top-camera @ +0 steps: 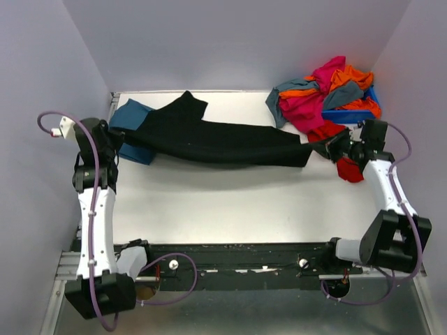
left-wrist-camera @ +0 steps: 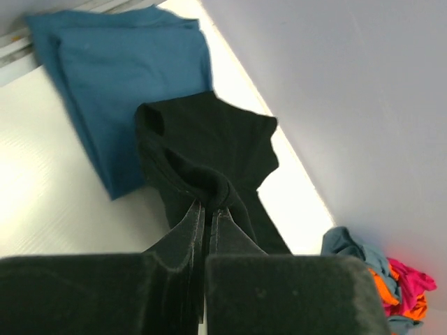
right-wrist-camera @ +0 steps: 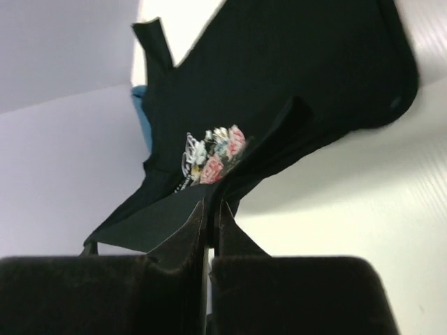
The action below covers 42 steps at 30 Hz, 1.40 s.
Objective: Fold and stack the t-shirts
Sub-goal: Fold the flattened tshirt in 1/3 of the way
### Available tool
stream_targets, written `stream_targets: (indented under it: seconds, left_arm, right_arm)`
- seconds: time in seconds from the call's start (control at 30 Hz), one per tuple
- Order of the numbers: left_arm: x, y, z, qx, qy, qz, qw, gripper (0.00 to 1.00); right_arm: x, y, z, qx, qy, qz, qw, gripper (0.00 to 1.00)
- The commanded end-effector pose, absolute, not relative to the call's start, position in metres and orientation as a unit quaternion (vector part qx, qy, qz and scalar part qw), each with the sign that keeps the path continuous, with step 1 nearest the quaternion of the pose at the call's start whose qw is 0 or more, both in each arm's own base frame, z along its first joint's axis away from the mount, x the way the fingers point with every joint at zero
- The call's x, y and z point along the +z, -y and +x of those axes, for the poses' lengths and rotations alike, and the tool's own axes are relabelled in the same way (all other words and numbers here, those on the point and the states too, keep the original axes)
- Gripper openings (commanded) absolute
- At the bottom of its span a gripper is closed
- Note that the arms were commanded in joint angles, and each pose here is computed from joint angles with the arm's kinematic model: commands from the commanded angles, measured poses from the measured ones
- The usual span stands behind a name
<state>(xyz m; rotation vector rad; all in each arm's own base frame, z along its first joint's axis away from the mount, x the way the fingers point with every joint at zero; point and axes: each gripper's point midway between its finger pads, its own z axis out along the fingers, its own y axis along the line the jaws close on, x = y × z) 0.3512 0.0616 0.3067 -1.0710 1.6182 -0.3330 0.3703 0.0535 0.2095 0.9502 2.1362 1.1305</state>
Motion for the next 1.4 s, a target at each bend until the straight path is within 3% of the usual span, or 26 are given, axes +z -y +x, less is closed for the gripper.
stream_targets:
  seconds: [0.0, 0.3, 0.63, 0.8, 0.87, 0.9, 0.93, 0.97, 1.0, 1.03, 1.07, 1.13, 1.23, 1.3, 1.37]
  left_arm:
    - [0.262, -0.066, 0.310, -0.105, -0.693, -0.479, 0.528, 0.00]
    - [0.158, -0.047, 0.223, -0.071, -0.742, -0.509, 0.431, 0.00]
    - [0.113, -0.058, 0.174, 0.004, -0.722, -0.596, 0.351, 0.00]
    - [0.124, -0.085, 0.167, 0.070, -0.683, -0.623, 0.375, 0.00]
    - [0.126, -0.092, 0.165, 0.090, -0.676, -0.626, 0.377, 0.00]
    - [0.124, -0.093, 0.163, 0.098, -0.678, -0.627, 0.371, 0.00]
    - [0.123, -0.094, 0.160, 0.106, -0.678, -0.630, 0.363, 0.00]
    - [0.122, -0.094, 0.158, 0.111, -0.677, -0.634, 0.357, 0.02]
    - [0.120, -0.094, 0.154, 0.118, -0.675, -0.640, 0.347, 0.07]
    - [0.120, -0.094, 0.152, 0.122, -0.672, -0.646, 0.342, 0.24]
    - [0.118, -0.094, 0.150, 0.126, -0.673, -0.647, 0.337, 0.39]
    - [0.118, -0.097, 0.150, 0.132, -0.672, -0.646, 0.337, 0.59]
    - [0.128, -0.102, 0.153, 0.143, -0.671, -0.637, 0.351, 0.70]
    - [0.142, -0.109, 0.154, 0.156, -0.671, -0.625, 0.369, 0.74]
    - [0.156, -0.115, 0.156, 0.168, -0.668, -0.613, 0.386, 0.78]
  right_arm:
    - [0.164, -0.044, 0.327, 0.359, -0.808, 0.375, 0.277, 0.01]
    - [0.079, -0.027, 0.233, 0.206, -0.866, 0.416, 0.184, 0.01]
    - [0.045, -0.031, 0.172, 0.166, -0.859, 0.461, 0.151, 0.01]
    - [0.035, -0.048, 0.155, 0.206, -0.852, 0.454, 0.157, 0.01]
    - [0.037, -0.041, 0.151, 0.188, -0.852, 0.457, 0.174, 0.08]
    - [0.039, -0.038, 0.149, 0.177, -0.852, 0.457, 0.183, 0.19]
    - [0.043, -0.034, 0.148, 0.170, -0.853, 0.453, 0.195, 0.43]
    - [0.048, -0.033, 0.149, 0.170, -0.853, 0.449, 0.204, 0.55]
    - [0.053, -0.033, 0.151, 0.173, -0.851, 0.445, 0.217, 0.66]
    - [0.059, -0.033, 0.154, 0.179, -0.850, 0.440, 0.227, 0.71]
    - [0.065, -0.034, 0.157, 0.184, -0.849, 0.434, 0.238, 0.74]
    - [0.078, -0.030, 0.164, 0.184, -0.846, 0.425, 0.265, 0.75]
    - [0.099, -0.031, 0.187, 0.206, -0.850, 0.361, 0.323, 0.72]
    - [0.105, -0.046, 0.198, 0.253, -0.855, 0.309, 0.331, 0.65]
    - [0.107, -0.046, 0.206, 0.254, -0.861, 0.290, 0.331, 0.65]
